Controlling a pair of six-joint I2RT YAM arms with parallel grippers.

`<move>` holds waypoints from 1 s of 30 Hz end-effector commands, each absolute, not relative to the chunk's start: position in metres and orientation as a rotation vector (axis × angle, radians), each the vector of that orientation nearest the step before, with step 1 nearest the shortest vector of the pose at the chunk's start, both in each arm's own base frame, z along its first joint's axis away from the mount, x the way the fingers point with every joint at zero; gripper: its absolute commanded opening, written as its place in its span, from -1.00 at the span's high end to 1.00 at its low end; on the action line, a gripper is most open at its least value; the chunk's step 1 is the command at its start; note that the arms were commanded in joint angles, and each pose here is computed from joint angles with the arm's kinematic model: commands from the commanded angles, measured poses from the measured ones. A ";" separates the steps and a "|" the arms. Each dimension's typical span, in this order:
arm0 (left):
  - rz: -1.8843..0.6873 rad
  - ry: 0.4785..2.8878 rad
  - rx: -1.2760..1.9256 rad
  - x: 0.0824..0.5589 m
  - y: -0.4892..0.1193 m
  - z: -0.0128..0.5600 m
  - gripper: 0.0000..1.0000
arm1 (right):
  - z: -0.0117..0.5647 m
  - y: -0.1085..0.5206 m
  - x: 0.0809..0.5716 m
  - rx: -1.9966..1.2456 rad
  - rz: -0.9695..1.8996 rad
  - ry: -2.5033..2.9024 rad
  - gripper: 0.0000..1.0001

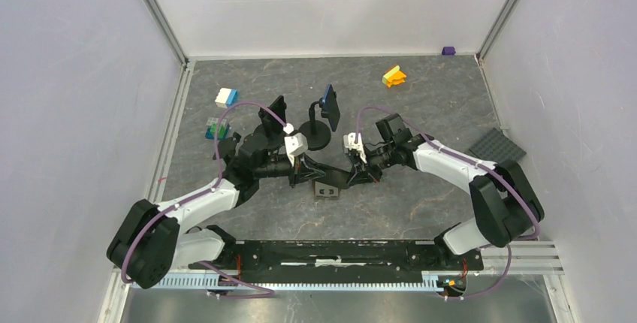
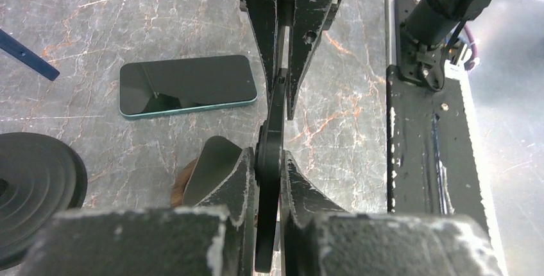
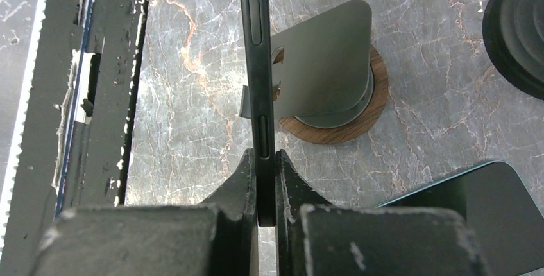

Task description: Place the phone on the phone stand

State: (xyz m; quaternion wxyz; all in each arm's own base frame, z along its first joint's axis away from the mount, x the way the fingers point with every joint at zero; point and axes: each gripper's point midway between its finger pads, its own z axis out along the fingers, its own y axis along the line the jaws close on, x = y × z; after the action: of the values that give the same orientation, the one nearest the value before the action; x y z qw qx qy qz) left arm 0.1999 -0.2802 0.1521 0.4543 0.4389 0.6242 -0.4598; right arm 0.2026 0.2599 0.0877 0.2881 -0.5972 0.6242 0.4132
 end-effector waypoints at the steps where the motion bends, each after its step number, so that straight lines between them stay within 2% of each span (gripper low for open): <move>1: -1.032 1.488 1.213 0.198 -0.275 0.135 0.73 | 0.094 0.260 0.217 -1.601 1.043 1.687 0.99; 5: -0.983 1.505 1.257 0.200 -0.270 0.123 0.51 | 0.089 0.258 0.219 -1.618 1.029 1.713 1.00; 12: -0.962 1.599 1.273 0.201 -0.265 0.102 0.42 | 0.083 0.258 0.220 -1.631 1.046 1.739 0.99; 17: -0.938 1.633 1.279 0.204 -0.263 0.096 0.19 | 0.082 0.257 0.219 -1.637 1.045 1.749 1.00; 25: -0.951 1.654 1.271 0.202 -0.262 0.093 0.06 | 0.084 0.258 0.217 -1.634 1.061 1.749 0.99; 30: -0.951 1.648 1.250 0.205 -0.264 0.101 -0.14 | 0.088 0.262 0.215 -1.612 1.094 1.728 1.00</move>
State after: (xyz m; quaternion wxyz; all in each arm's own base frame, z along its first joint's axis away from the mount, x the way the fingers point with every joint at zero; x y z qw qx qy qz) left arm 0.1981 -0.2606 0.0904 0.3988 0.4905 0.6710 -0.3874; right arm 0.2061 0.2466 0.0636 0.2301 -0.5982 0.6659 0.3818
